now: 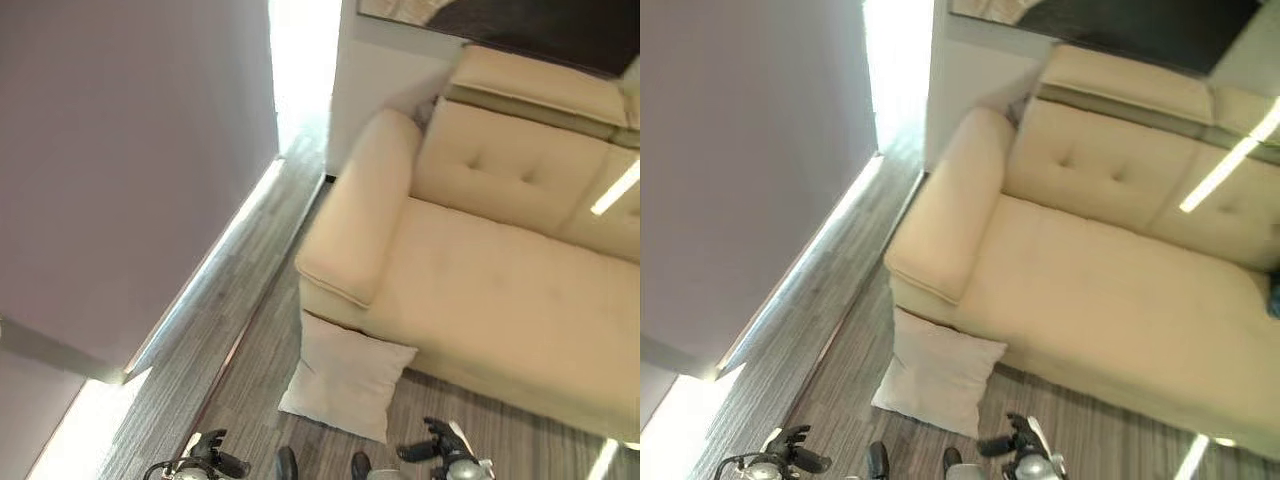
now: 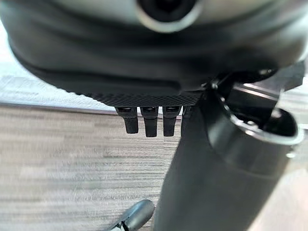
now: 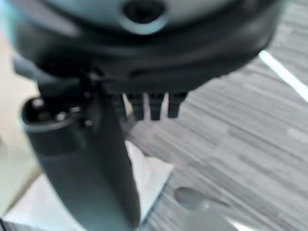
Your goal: Pick up all the scattered cushions and arrange them neatly on the sofa.
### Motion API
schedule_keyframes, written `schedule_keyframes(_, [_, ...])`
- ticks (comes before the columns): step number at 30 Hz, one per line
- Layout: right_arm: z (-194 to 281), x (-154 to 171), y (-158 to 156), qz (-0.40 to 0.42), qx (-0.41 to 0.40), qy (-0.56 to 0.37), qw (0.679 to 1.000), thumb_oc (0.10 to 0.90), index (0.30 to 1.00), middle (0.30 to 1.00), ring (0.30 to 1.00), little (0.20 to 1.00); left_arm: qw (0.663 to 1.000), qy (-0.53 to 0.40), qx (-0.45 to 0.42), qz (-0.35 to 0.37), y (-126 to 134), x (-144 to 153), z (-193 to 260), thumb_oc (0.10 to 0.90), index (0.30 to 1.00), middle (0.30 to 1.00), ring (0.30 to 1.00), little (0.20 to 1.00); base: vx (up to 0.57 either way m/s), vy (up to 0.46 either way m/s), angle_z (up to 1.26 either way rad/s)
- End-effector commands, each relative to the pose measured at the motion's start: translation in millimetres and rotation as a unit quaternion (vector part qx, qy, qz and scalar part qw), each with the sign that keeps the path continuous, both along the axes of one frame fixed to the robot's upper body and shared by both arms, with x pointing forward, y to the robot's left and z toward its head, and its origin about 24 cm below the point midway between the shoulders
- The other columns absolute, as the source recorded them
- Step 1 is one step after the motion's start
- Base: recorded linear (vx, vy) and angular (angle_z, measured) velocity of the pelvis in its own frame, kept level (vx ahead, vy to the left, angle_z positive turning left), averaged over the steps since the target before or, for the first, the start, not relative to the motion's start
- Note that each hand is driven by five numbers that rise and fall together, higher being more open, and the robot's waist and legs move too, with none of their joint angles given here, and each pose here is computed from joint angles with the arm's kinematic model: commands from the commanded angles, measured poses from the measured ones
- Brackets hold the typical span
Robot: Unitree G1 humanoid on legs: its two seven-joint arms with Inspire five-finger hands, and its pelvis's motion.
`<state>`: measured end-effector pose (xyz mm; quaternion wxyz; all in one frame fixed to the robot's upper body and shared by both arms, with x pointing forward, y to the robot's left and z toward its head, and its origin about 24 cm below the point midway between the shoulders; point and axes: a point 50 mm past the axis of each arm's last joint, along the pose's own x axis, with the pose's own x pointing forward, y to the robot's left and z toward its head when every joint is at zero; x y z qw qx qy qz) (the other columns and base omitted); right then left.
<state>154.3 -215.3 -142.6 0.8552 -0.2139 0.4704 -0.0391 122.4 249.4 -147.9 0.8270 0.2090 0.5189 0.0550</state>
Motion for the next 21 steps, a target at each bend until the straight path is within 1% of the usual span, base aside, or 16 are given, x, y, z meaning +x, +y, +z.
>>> schedule_keyframes(1, [6.4,-3.5,-29.0,0.012,-0.057,-0.006,0.998,0.800,0.900,0.900,0.900,0.900,1.000,0.011,0.003,0.028,7.6,-12.9,-2.0,0.800,0.900,0.900,0.900,0.900,0.03,0.004,-0.64])
schedule_keyframes(4, [6.2,-6.2,-31.4,0.010,-0.062,-0.004,0.998,0.800,0.900,0.900,0.900,0.900,1.000,0.016,0.003,0.023,7.8,-14.5,-2.5,0.800,0.900,0.900,0.900,0.900,0.06,-0.071,-0.48])
schedule_keyframes(6, [7.9,-7.2,-36.5,-0.002,-0.064,-0.009,0.998,0.800,0.900,0.900,0.900,0.900,1.000,0.013,-0.002,0.009,2.5,-11.8,-3.1,0.800,0.900,0.900,0.900,0.900,0.11,-0.089,-0.02])
schedule_keyframes(7, [8.5,-14.8,-48.3,-0.009,-0.068,0.000,0.998,0.800,0.900,0.900,0.900,0.900,1.000,0.021,0.013,0.013,49.9,-23.7,11.0,0.800,0.900,0.900,0.900,0.900,0.11,-0.110,-0.10])
schedule_keyframes(8, [9.7,-9.3,-41.0,-0.002,-0.066,-0.016,0.998,0.800,0.900,0.900,0.900,0.900,0.998,-0.047,0.007,-0.043,2.1,27.3,12.1,0.800,0.900,0.900,0.900,0.900,0.04,-0.115,0.04])
schedule_keyframes(10, [10.8,-4.6,-45.2,-0.015,-0.073,-0.010,0.997,0.800,0.900,0.900,0.900,0.900,0.999,-0.023,-0.021,-0.031,-18.6,15.4,1.1,0.800,0.900,0.900,0.900,0.900,0.00,-0.067,0.15])
schedule_keyframes(11, [12.1,-3.3,-47.9,-0.013,-0.082,-0.010,0.996,0.800,0.900,0.900,0.900,0.900,0.999,-0.027,-0.029,-0.037,-26.4,16.6,0.2,0.800,0.900,0.900,0.900,0.900,0.14,0.117,-0.12])
schedule_keyframes(12, [12.7,-4.1,-51.4,-0.009,-0.091,-0.006,0.996,0.800,0.900,0.900,0.900,0.900,0.998,-0.023,-0.036,-0.039,-30.9,14.9,-1.5,0.800,0.900,0.900,0.900,0.900,0.19,0.190,-0.44])
schedule_keyframes(14, [12.3,-6.8,-54.4,-0.014,-0.096,-0.002,0.995,0.800,0.900,0.900,0.900,0.900,0.998,-0.016,-0.034,-0.040,-31.9,13.8,-2.7,0.800,0.900,0.900,0.900,0.900,0.14,0.196,-0.56])
schedule_keyframes(18, [9.2,-10.0,-50.0,-0.013,-0.092,0.005,0.996,0.800,0.900,0.900,0.900,0.900,0.999,-0.008,-0.022,-0.040,-26.3,10.3,-3.2,0.800,0.900,0.900,0.900,0.900,0.08,0.132,-0.32])
schedule_keyframes(21, [7.4,-11.1,-46.9,-0.007,-0.091,0.012,0.996,0.800,0.900,0.900,0.900,0.900,1.000,-0.003,-0.008,-0.029,-16.3,7.6,-2.2,0.800,0.900,0.900,0.900,0.900,0.07,0.137,-0.09])
